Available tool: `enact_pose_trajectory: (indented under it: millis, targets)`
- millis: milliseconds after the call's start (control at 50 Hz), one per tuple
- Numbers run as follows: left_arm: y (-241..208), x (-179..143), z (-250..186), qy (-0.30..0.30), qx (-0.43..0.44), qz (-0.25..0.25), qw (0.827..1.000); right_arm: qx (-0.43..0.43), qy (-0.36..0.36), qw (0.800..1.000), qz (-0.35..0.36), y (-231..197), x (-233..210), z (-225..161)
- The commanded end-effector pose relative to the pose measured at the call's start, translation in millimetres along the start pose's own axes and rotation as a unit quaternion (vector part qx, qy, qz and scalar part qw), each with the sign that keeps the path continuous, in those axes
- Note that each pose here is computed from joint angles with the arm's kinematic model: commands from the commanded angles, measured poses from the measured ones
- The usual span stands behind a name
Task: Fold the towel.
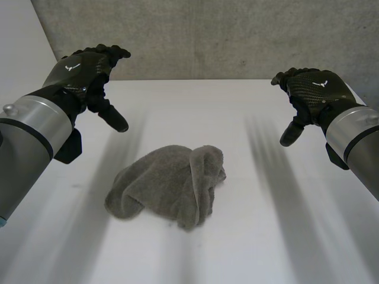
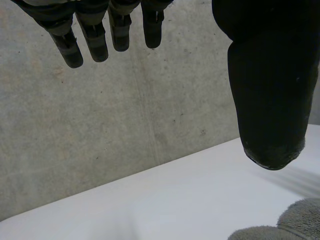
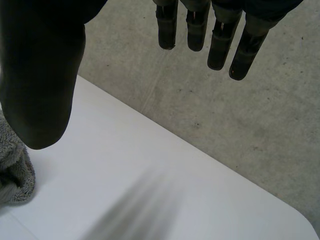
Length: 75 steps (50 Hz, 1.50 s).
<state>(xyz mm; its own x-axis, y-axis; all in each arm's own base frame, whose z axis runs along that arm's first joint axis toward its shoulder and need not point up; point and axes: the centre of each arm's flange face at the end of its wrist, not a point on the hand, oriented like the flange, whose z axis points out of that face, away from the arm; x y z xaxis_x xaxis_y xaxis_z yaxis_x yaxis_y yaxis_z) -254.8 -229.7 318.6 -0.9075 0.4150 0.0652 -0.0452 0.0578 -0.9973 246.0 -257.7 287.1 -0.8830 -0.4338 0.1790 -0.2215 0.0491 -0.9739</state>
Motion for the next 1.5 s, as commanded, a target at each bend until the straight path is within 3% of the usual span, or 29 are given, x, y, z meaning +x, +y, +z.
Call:
enact_pose_trajectory:
  millis: [20,280,420,500,660,800,1260,1500]
  targets:
    - [6,0,7,0.001,0.003,0.001,1.0,-0.005,0.001,1.0,0.002,2,0,1]
    - [43,2,31,0.042,-0.046,0.006,0.998,-0.065,-0.028,0.997,0.014,39,-18,16]
    - [84,-18,46,0.021,-0.11,0.092,0.989,-0.106,-0.072,0.99,0.053,71,-48,22]
    - [105,-24,43,0.019,-0.148,0.115,0.982,-0.116,-0.103,0.983,0.094,93,-69,29]
    - [144,-28,31,0.011,-0.212,0.115,0.97,-0.118,-0.118,0.978,0.125,122,-86,45]
    - [173,-39,34,-0.041,-0.236,0.126,0.963,-0.135,-0.114,0.974,0.139,143,-90,56]
    - [162,-22,25,-0.028,-0.208,0.134,0.969,-0.089,-0.109,0.971,0.193,150,-94,79]
    - [151,-20,27,-0.028,-0.187,0.137,0.972,-0.086,-0.103,0.975,0.18,154,-104,84]
